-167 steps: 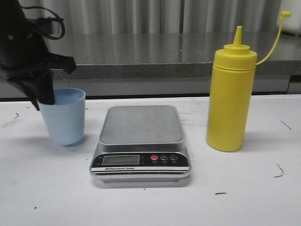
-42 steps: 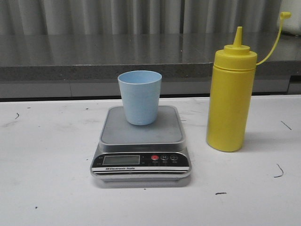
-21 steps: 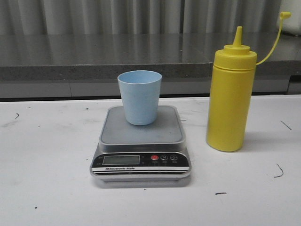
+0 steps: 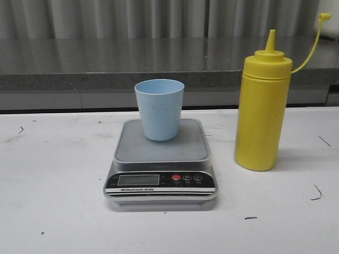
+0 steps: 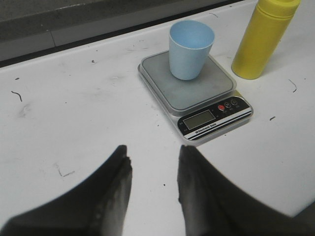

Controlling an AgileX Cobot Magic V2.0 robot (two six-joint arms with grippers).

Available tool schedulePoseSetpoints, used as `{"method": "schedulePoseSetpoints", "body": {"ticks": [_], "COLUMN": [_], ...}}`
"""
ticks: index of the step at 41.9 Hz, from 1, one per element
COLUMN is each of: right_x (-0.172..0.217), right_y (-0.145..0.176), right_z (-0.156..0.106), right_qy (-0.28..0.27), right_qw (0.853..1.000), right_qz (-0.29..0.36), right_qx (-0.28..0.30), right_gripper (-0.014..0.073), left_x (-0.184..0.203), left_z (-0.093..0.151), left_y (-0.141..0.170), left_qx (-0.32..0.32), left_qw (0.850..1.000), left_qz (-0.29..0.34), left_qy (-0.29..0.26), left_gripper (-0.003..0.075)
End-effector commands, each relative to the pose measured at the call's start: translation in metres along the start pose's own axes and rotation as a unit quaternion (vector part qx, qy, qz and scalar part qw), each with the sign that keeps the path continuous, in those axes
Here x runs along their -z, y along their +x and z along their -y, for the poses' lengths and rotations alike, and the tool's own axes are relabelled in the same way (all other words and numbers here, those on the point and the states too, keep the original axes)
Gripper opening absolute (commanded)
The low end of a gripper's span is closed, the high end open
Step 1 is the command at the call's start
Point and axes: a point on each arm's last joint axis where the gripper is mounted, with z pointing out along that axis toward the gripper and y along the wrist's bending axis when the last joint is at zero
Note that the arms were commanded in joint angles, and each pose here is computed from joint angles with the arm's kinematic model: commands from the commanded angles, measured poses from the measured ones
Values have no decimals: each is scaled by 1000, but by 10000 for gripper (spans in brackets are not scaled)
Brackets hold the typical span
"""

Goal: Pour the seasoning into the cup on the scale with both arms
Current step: 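Reach the right gripper to the yellow squeeze bottle and grasp it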

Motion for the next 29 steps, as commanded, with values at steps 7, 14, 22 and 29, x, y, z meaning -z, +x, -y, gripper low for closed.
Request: {"method": "schedulePoseSetpoints", "body": {"ticks": [7,14,22,29], "right_x": [-5,-26,-62,-92], "right_y": [-36,-36,-18,2], "right_z": [-17,-27,-40,-42], "right_qy": [-39,-75,-84,-65], "right_qw": [997,996,994,992], "right_qz": [32,46,61,97], "right_qx": [62,17,47,36], "right_gripper": [645,645,645,645], "left_x": [4,4,4,4], "left_z": [1,1,1,1], "left_y": [-13,-13,-13,-13], "left_qx": [4,4,4,4], "left_qw": [999,999,999,999], "left_qz": [47,47,47,47], "left_qy": [4,4,4,4], "left_gripper": [164,130,112,112]}}
